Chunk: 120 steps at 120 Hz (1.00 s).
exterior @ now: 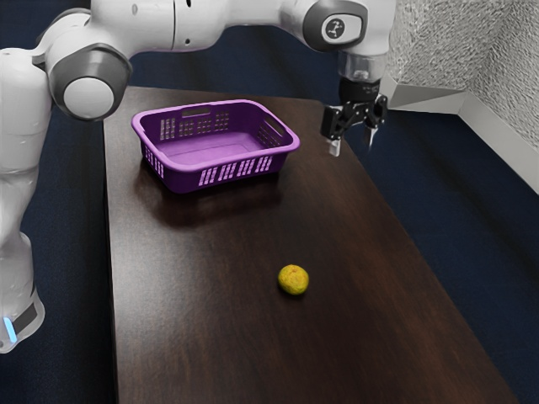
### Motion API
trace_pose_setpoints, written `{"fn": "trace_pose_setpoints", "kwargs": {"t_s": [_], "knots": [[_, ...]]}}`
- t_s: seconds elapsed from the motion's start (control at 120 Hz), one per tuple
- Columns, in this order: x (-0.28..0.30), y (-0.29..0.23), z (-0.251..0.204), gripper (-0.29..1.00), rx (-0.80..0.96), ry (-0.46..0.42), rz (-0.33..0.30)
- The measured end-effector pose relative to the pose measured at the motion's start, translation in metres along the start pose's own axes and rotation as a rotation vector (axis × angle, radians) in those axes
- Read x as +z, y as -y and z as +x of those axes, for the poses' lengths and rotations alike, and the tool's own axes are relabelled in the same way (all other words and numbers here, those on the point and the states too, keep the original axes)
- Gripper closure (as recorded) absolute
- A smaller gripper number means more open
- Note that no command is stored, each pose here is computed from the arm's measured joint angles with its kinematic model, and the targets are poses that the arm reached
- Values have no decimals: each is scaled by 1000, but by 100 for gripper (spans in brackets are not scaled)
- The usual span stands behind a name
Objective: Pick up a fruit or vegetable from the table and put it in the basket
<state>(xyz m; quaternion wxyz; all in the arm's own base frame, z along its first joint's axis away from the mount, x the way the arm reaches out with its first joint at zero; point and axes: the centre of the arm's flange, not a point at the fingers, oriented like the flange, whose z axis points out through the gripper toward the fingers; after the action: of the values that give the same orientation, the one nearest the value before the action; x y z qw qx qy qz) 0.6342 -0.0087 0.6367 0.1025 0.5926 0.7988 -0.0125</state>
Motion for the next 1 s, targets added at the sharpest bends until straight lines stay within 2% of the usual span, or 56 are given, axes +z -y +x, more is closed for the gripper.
{"fn": "trace_pose_setpoints", "kwargs": {"t_s": [0.142, 0.267, 0.4, 0.467, 0.592, 0.683, 1.0], "knots": [[-2, -2, 0, 0, -142, 6, -14], [-15, 7, -22, 0, -200, 34, -34], [-18, 5, -15, 0, -299, 37, -40], [-4, 4, -26, 0, -321, 31, -20], [55, 17, -88, 0, -278, 14, 71], [75, 27, -92, 0, -296, -6, 112], [107, 58, -102, 0, -249, -81, 145]]}}
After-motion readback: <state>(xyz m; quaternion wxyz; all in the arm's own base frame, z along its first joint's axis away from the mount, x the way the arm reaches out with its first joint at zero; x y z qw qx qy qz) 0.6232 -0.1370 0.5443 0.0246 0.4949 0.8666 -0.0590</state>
